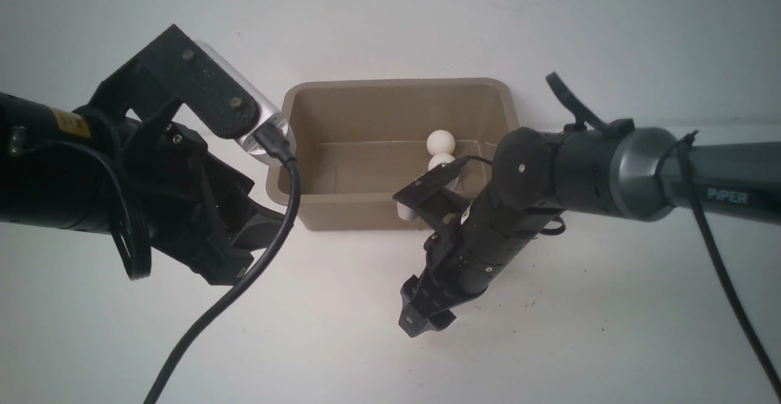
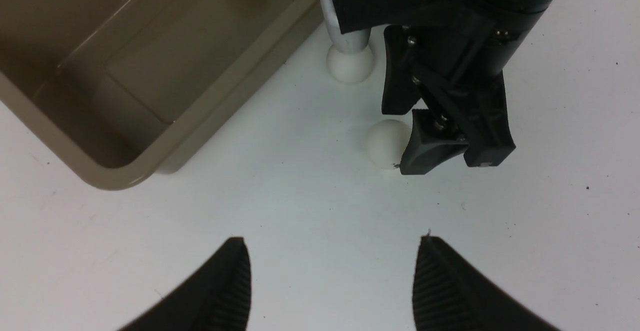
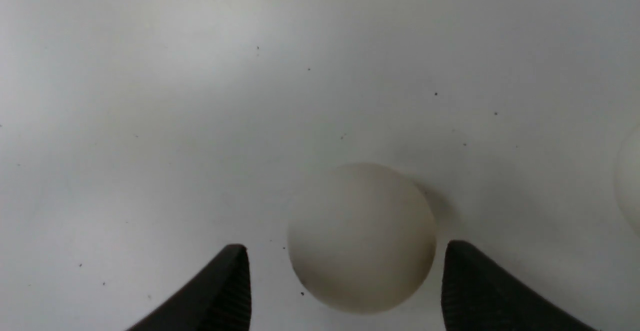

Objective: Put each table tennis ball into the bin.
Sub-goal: Use the right arm to clamp the table tennis ball closest to it, then use the right arm to put the table tennis ball into the box

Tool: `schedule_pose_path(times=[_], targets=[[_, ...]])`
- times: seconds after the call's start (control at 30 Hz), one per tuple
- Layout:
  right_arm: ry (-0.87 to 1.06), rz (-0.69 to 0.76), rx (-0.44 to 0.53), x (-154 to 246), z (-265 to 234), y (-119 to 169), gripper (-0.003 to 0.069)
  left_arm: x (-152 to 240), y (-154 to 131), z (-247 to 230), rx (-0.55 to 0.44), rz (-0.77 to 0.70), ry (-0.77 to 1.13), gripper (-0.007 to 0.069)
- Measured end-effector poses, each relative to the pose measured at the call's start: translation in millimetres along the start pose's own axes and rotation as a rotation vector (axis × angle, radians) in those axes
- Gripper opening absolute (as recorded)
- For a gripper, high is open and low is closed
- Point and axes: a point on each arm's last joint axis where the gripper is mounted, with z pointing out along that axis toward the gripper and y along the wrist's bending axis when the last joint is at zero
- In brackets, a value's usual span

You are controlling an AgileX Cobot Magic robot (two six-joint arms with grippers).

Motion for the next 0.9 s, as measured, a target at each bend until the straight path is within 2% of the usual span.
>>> schedule_pose_path(times=[0.2, 0.3, 0.47, 0.6, 0.67, 0.73, 0.77, 0.9], targets=[[-0.024, 0.011, -0.020, -1.8, 3.4, 0.7, 0.0432, 0.0, 0.0, 0.0, 0.000, -0.001, 0.000, 0.0394], [-0.035, 0.012, -0.013, -2.8, 3.4, 0.2, 0.0321, 0.0, 0.0, 0.0, 0.000, -0.002, 0.000, 0.0394], [-0.036, -0.043, 0.031, -3.8, -4.4, -1.5, 0.0328, 0.0, 0.0, 0.0, 0.000, -0.003, 0.000, 0.0394], [-0.076, -0.106, 0.076, -9.1, -34.4, 3.9, 0.0328, 0.0, 0.0, 0.0, 0.000, -0.003, 0.000, 0.0394], [-0.143, -0.167, 0.128, -14.4, -73.0, 12.6, 0.0328, 0.0, 0.0, 0.0, 0.000, -0.003, 0.000, 0.0394], [-0.177, -0.190, 0.154, -16.3, -87.0, 15.3, 0.0328, 0.0, 0.0, 0.0, 0.000, -0.003, 0.000, 0.0394], [-0.243, -0.223, 0.205, -20.0, -107.1, 18.4, 0.0328, 0.0, 0.0, 0.0, 0.000, -0.003, 0.000, 0.0394], [-0.382, -0.242, 0.317, -28.7, -131.5, 10.8, 0.0328, -0.2, -0.1, 0.0, 0.001, -0.005, -0.002, 0.0394]])
